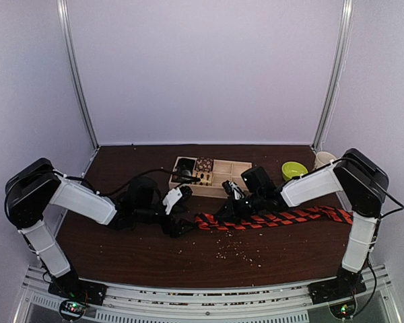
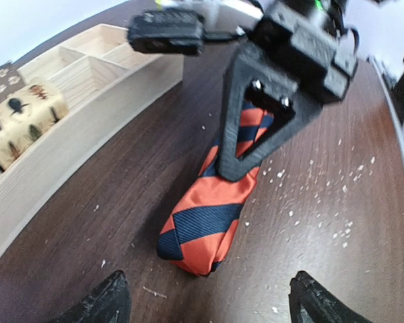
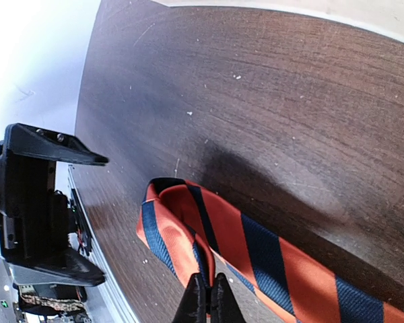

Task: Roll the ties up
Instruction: Roll the tie at the center of the board.

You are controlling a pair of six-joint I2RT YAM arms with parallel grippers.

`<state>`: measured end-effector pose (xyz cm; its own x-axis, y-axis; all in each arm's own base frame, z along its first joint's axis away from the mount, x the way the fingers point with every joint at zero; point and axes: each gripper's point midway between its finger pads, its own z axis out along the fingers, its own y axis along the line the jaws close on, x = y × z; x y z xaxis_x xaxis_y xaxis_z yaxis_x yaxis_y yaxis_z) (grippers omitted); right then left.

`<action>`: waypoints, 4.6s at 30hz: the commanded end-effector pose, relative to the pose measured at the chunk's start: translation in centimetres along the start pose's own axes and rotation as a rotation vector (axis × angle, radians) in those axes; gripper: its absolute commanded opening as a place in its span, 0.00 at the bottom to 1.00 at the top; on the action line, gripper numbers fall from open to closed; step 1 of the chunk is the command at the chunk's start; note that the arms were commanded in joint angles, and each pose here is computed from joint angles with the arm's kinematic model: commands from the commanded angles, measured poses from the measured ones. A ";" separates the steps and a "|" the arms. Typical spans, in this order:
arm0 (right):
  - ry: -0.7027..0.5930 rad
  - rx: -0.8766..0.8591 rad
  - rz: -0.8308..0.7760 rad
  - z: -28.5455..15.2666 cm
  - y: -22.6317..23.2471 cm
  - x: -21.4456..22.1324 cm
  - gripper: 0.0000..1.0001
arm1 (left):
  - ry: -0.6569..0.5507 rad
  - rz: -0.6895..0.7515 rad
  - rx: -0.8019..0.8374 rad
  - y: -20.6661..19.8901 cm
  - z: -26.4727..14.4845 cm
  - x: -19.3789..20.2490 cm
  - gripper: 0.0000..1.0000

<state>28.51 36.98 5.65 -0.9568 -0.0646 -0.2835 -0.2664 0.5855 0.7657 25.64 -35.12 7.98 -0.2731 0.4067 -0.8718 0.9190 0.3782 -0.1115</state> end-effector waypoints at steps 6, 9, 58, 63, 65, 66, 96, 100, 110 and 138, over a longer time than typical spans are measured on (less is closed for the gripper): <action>0.052 0.016 -0.041 -0.8 -0.5 0.3 0.00 | -0.039 0.260 0.017 0.1 4.7 -1.6 0.83; 0.051 0.022 -0.043 -1.1 -0.8 0.2 0.00 | -0.030 0.267 0.041 -0.1 5.8 -1.5 0.83; 0.108 0.113 -0.096 0.7 -2.4 0.4 0.00 | -0.007 0.217 0.062 -0.3 4.2 1.9 0.73; 0.109 0.107 -0.099 0.8 -2.1 0.3 0.00 | -0.026 0.229 0.111 -1.0 6.1 0.9 0.70; 0.109 0.105 -0.097 0.8 -2.1 0.3 0.00 | -0.045 0.216 0.135 -1.4 6.4 0.8 0.65; 0.108 0.104 -0.098 0.8 -2.0 0.2 0.00 | -0.051 0.213 0.135 -1.4 6.6 0.8 0.63; 0.044 0.029 -0.073 0.3 -0.3 -1.7 0.00 | 0.034 0.161 0.060 0.1 7.3 3.1 0.49; 0.074 0.059 -0.064 1.0 -1.7 -0.8 0.00 | -0.061 0.121 0.046 0.0 5.2 0.7 0.65; 0.099 0.111 -0.039 1.9 -4.3 0.4 0.00 | -0.221 -0.034 0.099 -2.2 0.6 -4.5 0.63; 0.101 0.113 -0.028 1.9 -4.3 0.6 0.00 | -0.197 -0.282 0.121 0.8 1.6 -1.2 0.59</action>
<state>29.46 36.85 2.76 -0.9485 -0.1651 -0.2705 -0.3126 0.6277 0.7129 26.75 -38.33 4.29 -0.6569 0.1436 -0.7402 0.7378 0.3248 -0.5918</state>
